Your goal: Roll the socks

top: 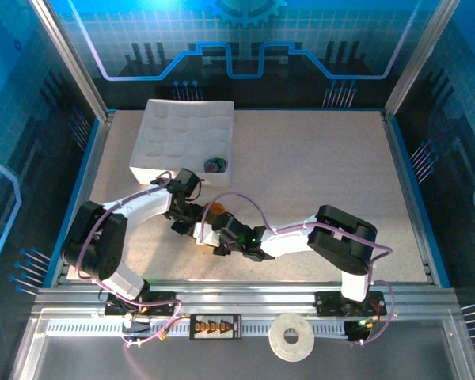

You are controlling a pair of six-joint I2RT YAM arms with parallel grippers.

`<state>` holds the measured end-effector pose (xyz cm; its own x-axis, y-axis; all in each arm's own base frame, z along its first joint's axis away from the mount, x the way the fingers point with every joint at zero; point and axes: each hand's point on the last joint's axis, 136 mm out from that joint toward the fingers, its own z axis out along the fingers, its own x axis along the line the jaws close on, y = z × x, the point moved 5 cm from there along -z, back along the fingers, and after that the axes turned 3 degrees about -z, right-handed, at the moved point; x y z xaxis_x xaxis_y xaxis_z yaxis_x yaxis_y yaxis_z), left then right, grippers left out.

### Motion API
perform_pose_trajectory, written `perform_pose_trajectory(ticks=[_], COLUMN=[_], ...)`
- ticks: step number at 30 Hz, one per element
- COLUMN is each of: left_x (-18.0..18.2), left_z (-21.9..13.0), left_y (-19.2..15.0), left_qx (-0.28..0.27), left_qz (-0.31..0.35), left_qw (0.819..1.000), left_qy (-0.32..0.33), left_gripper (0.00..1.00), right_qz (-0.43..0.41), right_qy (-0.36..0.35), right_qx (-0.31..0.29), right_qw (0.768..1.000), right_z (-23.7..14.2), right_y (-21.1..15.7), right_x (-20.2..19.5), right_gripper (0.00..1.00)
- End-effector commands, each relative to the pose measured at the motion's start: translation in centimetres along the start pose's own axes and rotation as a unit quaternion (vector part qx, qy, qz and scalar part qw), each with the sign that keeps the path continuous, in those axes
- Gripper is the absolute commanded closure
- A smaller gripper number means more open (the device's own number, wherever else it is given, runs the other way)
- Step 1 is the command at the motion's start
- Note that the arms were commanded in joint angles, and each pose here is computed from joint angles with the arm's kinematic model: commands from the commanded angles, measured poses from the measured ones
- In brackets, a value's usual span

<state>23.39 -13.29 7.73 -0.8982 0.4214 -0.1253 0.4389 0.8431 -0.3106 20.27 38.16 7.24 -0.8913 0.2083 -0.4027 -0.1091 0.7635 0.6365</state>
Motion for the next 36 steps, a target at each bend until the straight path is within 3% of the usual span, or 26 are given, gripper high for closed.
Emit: perform_pose_trajectory(ticks=[1,11,16,23,31,36], left_x=[2.8,2.0,2.4,2.1,-1.7,-1.3], left_z=[0.1,-4.2,-5.8,-4.6,-3.8,-2.1], left_y=[-0.3,-0.8,-0.2,0.2,1.1,1.8], left_qx=[-0.001,-0.024,-0.051,-0.042,-0.061,-0.065], left_qz=[-0.007,-0.001,-0.007,0.003,0.066,0.07], left_qw=[0.998,0.999,0.996,0.992,0.981,0.987], left_qy=[0.057,-0.032,-0.074,-0.123,-0.171,-0.129], left_gripper=[0.68,0.37,0.34,0.32,0.32,0.37], right_qz=[0.045,0.154,0.202,0.298,0.414,0.476], right_qy=[0.023,0.125,0.153,0.197,0.273,0.286], right_qx=[0.087,0.115,0.121,0.121,0.12,0.129], right_qw=[0.995,0.973,0.96,0.926,0.86,0.821], right_z=[1.6,1.3,1.5,2.1,2.7,3.3], right_y=[-4.5,-7.5,-8.0,-8.7,-9.8,-10.6], right_x=[0.5,1.6,1.2,-0.2,-0.9,-1.7], right_gripper=[0.9,1.0,1.0,1.0,1.0,1.0])
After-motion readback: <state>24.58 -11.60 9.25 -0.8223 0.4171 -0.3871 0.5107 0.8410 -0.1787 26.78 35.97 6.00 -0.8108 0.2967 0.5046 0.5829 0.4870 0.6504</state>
